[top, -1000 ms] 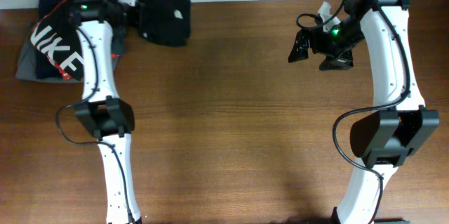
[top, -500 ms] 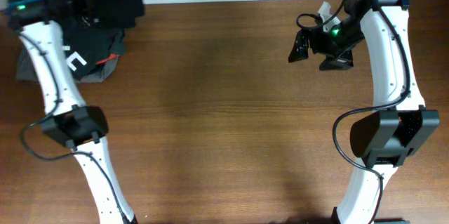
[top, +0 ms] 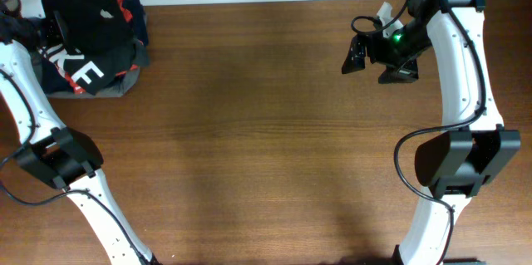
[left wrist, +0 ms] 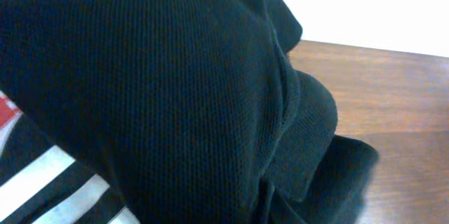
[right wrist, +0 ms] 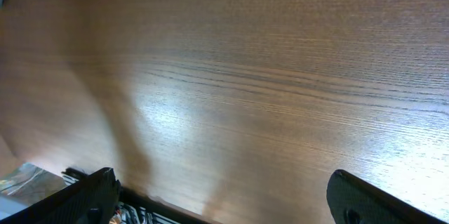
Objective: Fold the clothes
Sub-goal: 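Carry the bundle left and place it on the NIKE clothes stack, then release the bundle and withdraw the left gripper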
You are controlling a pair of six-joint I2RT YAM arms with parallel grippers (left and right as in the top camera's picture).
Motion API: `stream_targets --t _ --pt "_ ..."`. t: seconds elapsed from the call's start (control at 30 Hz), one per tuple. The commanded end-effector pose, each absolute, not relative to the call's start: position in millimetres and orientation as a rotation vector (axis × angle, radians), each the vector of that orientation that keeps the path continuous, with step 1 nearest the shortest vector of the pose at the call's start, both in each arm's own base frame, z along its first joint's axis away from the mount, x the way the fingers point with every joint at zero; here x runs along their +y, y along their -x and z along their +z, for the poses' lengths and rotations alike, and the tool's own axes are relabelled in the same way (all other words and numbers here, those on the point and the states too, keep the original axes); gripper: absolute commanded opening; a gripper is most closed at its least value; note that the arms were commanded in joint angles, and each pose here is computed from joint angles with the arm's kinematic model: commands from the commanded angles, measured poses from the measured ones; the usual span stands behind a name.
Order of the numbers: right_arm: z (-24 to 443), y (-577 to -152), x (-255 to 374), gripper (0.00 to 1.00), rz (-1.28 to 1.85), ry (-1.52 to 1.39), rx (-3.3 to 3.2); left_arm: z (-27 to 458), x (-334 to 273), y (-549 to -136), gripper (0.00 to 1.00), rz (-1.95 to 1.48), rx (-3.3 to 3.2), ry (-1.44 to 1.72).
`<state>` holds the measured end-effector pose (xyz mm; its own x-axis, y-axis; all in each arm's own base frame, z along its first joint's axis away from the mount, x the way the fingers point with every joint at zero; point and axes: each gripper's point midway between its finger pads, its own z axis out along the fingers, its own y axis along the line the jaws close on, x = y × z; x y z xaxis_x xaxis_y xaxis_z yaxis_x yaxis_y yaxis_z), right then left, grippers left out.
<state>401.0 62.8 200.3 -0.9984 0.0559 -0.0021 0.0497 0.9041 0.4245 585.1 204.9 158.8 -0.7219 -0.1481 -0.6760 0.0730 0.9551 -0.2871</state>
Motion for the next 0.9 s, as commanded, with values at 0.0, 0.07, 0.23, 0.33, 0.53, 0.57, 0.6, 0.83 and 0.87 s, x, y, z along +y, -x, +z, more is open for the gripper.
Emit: stream_targets --t 0.0,0.07,0.23,0.33,0.53,0.57,0.6,0.83,0.87 --pt "198.9 -399.9 65.8 0.99 0.683 -0.118 3.066 139.6 206.2 -586.1 0.06 -0.410 2.363 0.070" --pt "198.9 -399.6 67.2 0.99 0.682 -0.112 3.067 119.5 207.8 -587.5 0.24 -0.423 2.379 0.081" --pt "198.9 -399.0 71.1 0.99 0.683 -0.097 3.069 100.6 209.5 -584.7 0.64 -0.440 2.403 0.100" --pt "198.9 -398.6 73.3 0.99 0.683 -0.089 3.071 107.6 215.8 -582.9 0.99 -0.433 2.392 0.123" --pt "198.9 -398.1 75.8 0.99 0.683 -0.079 3.072 150.1 239.0 -572.1 0.99 -0.373 2.342 0.202" --pt "198.9 -398.1 75.9 0.99 0.683 -0.078 3.073 157.4 244.1 -569.2 0.99 -0.351 2.339 0.229" --pt "198.9 -398.1 75.8 0.99 0.683 -0.079 3.072 169.3 250.5 -564.6 0.99 -0.326 2.330 0.268" --pt "198.9 -398.1 75.9 0.99 0.683 -0.078 3.072 256.1 257.9 -541.2 0.99 -0.231 2.222 0.258" --pt "198.9 -398.1 75.9 0.99 0.683 -0.078 3.072 269.8 257.3 -537.6 0.99 -0.212 2.203 0.252"
